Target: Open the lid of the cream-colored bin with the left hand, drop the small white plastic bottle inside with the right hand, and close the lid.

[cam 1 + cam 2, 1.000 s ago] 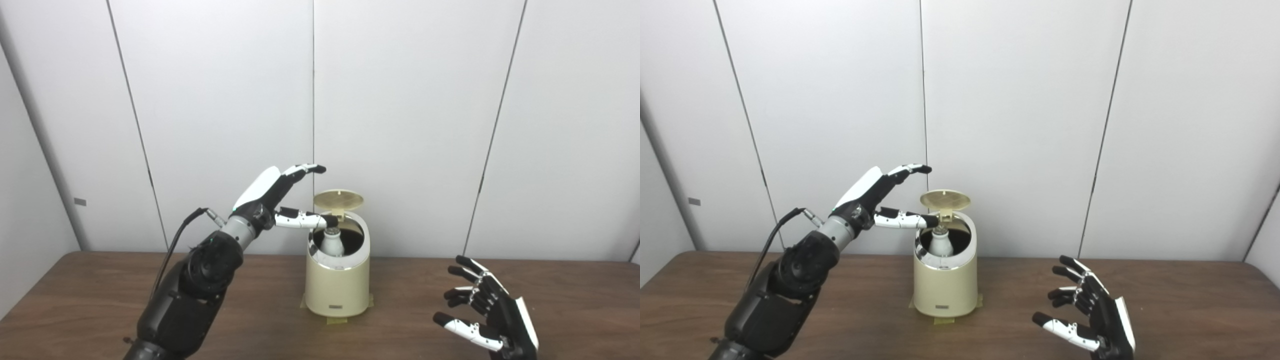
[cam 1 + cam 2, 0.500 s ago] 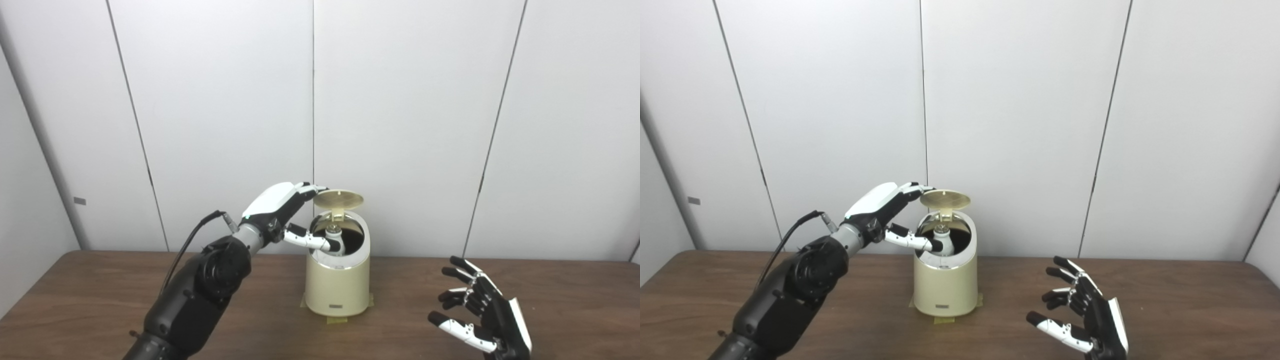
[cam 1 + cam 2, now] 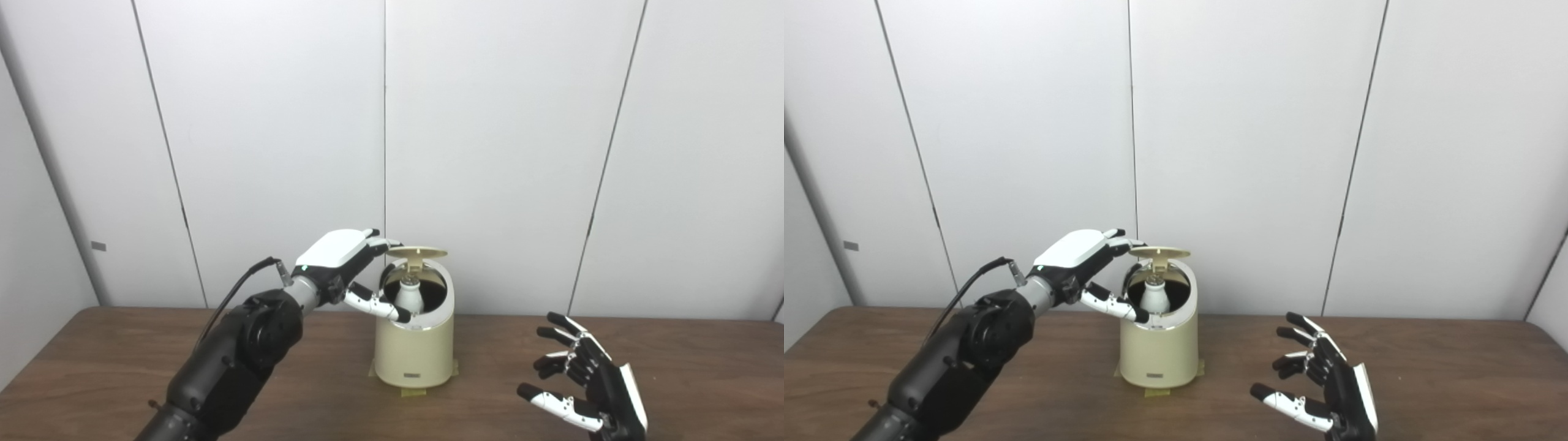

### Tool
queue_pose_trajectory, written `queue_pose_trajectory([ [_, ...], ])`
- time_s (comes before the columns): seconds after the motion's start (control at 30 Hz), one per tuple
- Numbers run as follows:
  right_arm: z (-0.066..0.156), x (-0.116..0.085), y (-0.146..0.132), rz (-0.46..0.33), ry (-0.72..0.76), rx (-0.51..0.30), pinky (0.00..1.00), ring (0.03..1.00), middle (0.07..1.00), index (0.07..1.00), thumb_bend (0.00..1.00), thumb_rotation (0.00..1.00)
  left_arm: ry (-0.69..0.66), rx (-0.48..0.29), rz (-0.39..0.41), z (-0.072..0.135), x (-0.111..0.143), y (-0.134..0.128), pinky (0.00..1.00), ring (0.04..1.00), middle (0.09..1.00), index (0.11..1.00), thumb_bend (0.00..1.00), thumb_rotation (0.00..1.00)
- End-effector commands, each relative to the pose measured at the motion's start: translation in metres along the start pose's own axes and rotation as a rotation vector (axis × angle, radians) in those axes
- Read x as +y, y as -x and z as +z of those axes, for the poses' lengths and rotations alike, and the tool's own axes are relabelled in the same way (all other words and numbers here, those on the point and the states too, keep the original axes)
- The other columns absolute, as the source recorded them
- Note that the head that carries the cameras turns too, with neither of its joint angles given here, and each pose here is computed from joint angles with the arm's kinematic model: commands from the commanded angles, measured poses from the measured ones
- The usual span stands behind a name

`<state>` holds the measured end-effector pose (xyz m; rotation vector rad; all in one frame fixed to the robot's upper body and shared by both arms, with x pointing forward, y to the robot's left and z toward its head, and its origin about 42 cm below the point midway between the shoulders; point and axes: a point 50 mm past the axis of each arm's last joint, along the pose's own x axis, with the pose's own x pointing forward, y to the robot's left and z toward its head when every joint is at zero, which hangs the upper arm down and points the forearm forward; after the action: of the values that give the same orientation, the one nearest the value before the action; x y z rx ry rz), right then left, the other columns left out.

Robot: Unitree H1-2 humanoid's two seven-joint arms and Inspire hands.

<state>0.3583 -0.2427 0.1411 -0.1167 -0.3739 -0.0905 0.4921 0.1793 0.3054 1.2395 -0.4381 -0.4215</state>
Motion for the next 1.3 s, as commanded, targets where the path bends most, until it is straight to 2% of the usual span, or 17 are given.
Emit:
queue_pose_trajectory([
  [0.0, 0.016, 0.001, -0.012, -0.005, -0.007, -0.074, 0.43, 0.512, 0.727, 0.783, 0.72, 0.21, -0.065, -0.068, 0.074, 0.01, 0.032, -0.003, 1.0, 1.0, 0.894, 0.89, 0.99, 0.51],
  [0.4, 0.021, 0.008, -0.011, -0.003, -0.024, -0.071, 0.41, 0.5, 0.72, 0.782, 0.73, 0.22, -0.097, -0.128, 0.061, 0.015, 0.03, 0.01, 1.0, 1.0, 0.879, 0.867, 0.99, 0.49],
  [0.6, 0.023, 0.01, -0.012, -0.006, -0.037, -0.071, 0.42, 0.5, 0.717, 0.779, 0.74, 0.22, -0.123, -0.149, 0.054, 0.016, 0.026, 0.013, 1.0, 1.0, 0.87, 0.861, 0.99, 0.51],
  [1.07, 0.025, 0.011, -0.012, -0.008, -0.018, -0.064, 0.44, 0.517, 0.719, 0.78, 0.75, 0.22, -0.156, -0.149, 0.01, 0.016, 0.016, 0.018, 1.0, 1.0, 0.859, 0.858, 0.99, 0.46],
  [1.17, 0.027, 0.012, -0.013, -0.006, -0.016, -0.067, 0.44, 0.519, 0.716, 0.777, 0.74, 0.2, -0.193, -0.156, 0.002, 0.016, 0.016, 0.019, 1.0, 1.0, 0.847, 0.852, 0.99, 0.45],
  [1.27, 0.028, 0.013, -0.012, -0.006, -0.021, -0.061, 0.45, 0.52, 0.716, 0.777, 0.74, 0.2, -0.259, -0.169, -0.014, 0.015, 0.014, 0.02, 1.0, 1.0, 0.835, 0.849, 0.99, 0.48],
])
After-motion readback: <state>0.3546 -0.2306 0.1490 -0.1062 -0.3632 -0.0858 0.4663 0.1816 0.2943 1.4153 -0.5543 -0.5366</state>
